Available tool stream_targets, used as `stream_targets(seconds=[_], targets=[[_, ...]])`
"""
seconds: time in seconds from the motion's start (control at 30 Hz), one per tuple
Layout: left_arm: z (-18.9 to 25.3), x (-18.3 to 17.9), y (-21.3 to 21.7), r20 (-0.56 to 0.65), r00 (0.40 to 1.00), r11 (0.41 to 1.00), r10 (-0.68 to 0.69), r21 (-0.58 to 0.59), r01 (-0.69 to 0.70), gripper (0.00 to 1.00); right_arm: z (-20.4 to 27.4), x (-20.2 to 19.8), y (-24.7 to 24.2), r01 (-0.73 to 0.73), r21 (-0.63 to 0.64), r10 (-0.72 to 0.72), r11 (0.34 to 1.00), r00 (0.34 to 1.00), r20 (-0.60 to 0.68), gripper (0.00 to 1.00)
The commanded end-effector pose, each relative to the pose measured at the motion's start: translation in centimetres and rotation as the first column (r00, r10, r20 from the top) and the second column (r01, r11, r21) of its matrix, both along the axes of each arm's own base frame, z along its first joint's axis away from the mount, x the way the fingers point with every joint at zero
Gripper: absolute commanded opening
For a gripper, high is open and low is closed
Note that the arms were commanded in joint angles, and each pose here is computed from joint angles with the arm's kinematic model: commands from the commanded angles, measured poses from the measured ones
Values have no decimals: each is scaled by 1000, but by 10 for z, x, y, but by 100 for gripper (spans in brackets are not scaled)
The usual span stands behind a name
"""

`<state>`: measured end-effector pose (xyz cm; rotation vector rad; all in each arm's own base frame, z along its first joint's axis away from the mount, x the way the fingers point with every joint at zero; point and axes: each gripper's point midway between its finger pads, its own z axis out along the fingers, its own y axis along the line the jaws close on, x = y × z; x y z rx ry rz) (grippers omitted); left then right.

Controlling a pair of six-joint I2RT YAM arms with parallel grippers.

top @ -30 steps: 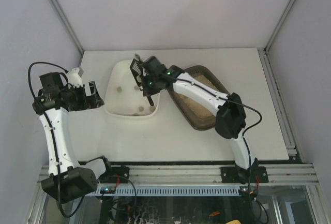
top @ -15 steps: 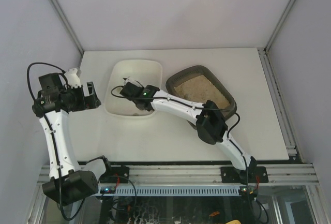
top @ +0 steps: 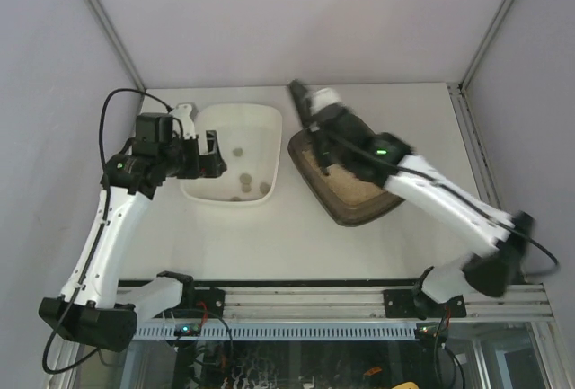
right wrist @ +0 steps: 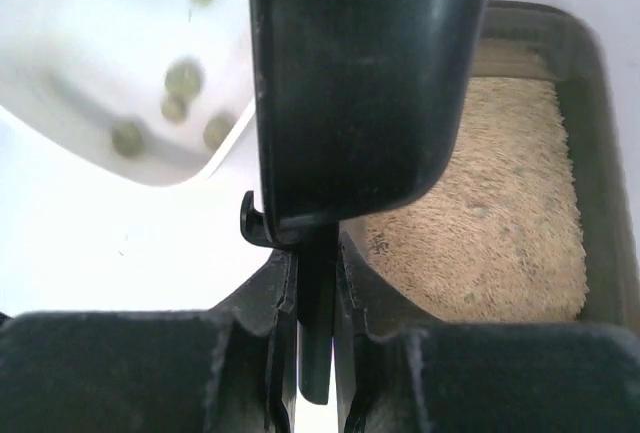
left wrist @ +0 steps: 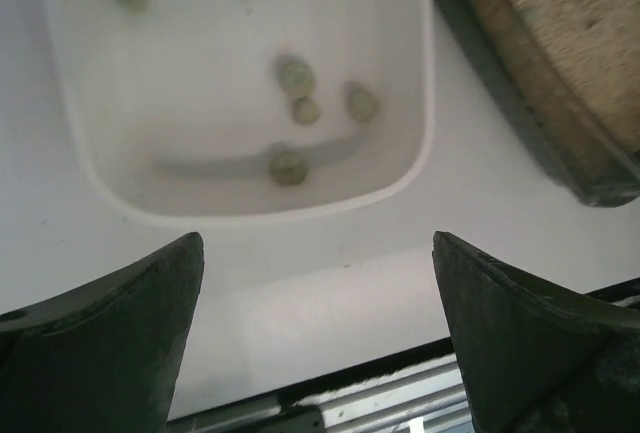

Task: Clean the litter box

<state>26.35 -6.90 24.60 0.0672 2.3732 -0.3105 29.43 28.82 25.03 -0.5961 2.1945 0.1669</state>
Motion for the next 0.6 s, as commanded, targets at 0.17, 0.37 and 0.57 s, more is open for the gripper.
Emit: stream_targets(seconds=[0.17, 0.37, 0.57], targets=[[82, 63, -142, 100, 990, 841, 97, -540, -27, 100, 20, -31, -113, 293, 459, -249, 839, 956, -154, 0], [22, 70, -233, -166, 986, 854, 36, -506, -117, 97, 3, -51, -137, 361, 436, -312, 824, 933, -182, 0], [-21, 70, -271, -297, 954, 879, 52, -440, -185, 100, -7, -59, -159, 433, 438, -379, 788, 902, -209, 0]])
